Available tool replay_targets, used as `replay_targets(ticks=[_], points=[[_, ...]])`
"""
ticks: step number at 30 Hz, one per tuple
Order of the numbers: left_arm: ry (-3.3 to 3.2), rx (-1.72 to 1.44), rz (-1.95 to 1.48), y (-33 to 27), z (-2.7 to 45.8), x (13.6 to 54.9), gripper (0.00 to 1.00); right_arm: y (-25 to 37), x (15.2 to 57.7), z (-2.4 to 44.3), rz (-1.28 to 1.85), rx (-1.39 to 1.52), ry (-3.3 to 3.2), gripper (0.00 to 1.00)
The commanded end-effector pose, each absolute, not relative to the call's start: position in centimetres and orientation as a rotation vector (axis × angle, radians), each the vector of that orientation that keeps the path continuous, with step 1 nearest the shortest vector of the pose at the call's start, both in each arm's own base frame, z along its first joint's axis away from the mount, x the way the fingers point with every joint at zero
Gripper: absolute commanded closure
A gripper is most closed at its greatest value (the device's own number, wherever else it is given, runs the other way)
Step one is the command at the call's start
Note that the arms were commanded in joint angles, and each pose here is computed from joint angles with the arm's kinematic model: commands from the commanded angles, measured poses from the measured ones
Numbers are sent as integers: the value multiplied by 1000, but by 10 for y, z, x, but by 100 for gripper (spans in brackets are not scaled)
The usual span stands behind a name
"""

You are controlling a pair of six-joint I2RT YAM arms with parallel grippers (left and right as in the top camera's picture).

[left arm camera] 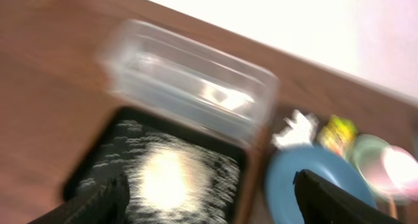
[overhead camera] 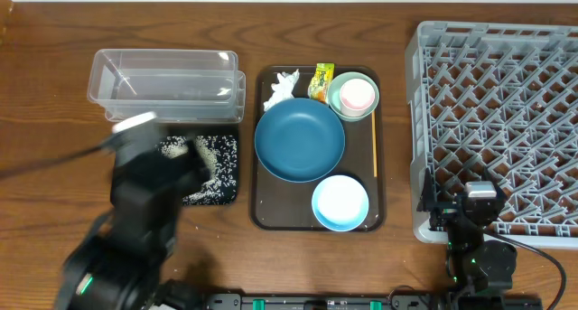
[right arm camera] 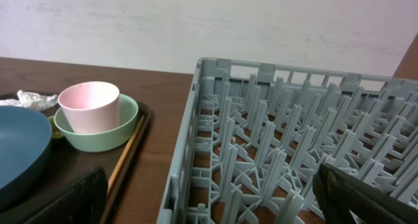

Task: Sort waste into correct bins and load items into the dishwasher rack
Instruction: 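Set the empty blue bowl back on the brown tray, retract left arm, then reach the right gripper to the light-blue bowl and grasp its rim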

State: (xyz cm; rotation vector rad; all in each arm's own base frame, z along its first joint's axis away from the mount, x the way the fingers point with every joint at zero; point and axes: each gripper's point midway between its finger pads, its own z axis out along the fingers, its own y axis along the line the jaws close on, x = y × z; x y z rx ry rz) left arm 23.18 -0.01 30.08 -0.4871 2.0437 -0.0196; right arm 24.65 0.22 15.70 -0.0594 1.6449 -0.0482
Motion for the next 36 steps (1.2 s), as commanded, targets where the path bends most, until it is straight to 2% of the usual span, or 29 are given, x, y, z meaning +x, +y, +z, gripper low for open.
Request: replay_targets(ticks=[1,5,11,13,16,20,30,36], points=[[1904,-703,40,44,319,204,16,5,246,157,-46,-77,1644,1],[1798,-914,16,68,320,182,14,5,246,157,-46,-77,1644,1],[1879,-794,27,62,319,203,10,17,246,171,33,-110,1582,1],[1907,-824,61,67,312,210,10,47,240,187,278,-144,1521,1],[1945,-912,118,81,299,220,9,104,212,192,804,-213,1545,1],[1990,-1068,210,108,274,223,9,110,207,199,1076,-16,1578,1],[2026,-1165,272,126,258,221,9,129,188,237,1208,-138,1563,1],[2027,-1165,273,126,257,221,9,145,198,259,1202,-303,1753,1]])
